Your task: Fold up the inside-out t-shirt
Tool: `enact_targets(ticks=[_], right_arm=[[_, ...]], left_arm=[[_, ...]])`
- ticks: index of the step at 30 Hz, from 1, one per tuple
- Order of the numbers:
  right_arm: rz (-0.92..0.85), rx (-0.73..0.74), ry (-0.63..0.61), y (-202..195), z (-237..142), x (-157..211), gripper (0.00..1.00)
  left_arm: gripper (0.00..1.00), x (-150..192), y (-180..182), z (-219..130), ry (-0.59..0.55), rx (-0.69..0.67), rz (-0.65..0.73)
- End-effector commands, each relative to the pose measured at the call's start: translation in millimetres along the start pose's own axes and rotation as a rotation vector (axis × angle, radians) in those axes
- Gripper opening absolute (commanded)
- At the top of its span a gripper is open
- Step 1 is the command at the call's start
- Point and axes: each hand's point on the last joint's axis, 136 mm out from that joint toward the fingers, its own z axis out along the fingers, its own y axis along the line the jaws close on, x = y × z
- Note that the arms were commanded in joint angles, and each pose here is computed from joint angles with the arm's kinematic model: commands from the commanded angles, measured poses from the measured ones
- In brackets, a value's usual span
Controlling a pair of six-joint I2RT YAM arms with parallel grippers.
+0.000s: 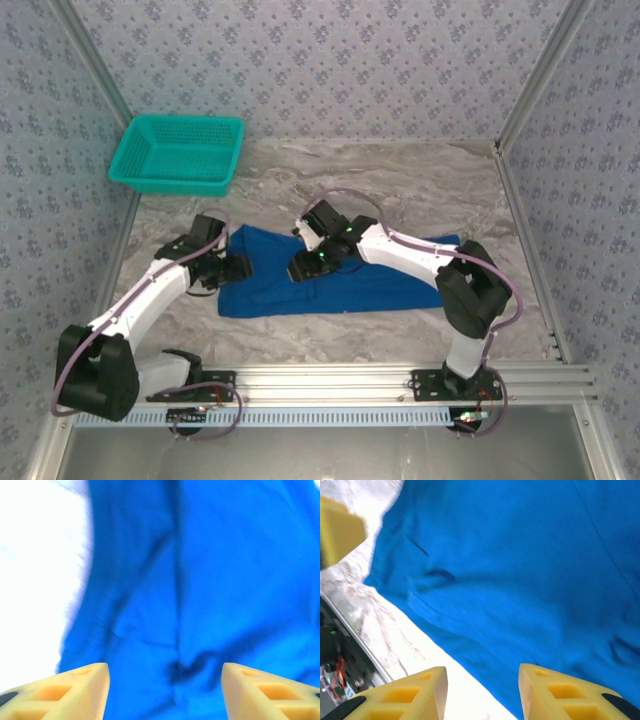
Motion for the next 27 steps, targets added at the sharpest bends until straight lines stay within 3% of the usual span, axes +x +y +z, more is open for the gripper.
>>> enact_targets(ticks=[1,6,10,13,20,27], right_arm=[[-0.011,0.008,-0.047,-9,19,-20,0.44],[0.029,0.015,-0.062,-25,33,-27,0.41],[0.084,0.025,-0.020,-39,49,-17,0.37],[0.100,0.024,0.009,-41,58,-9,0.33],[0.128,0.019,0.052,-47,69,5,0.31],[0.135,0.013,0.072,-51,69,9,0.30]], left_arm=[[0.63,-24,17,12,-0.044,0.014,-0.089],[0.74,-34,10,28,-0.003,0.083,-0.050],[0.77,-36,-6,50,0.052,0.189,-0.045],[0.81,-35,-2,61,0.070,0.179,-0.039],[0.79,-15,-16,73,0.137,0.305,-0.026],[0.69,-15,-34,71,0.106,0.416,0.019]])
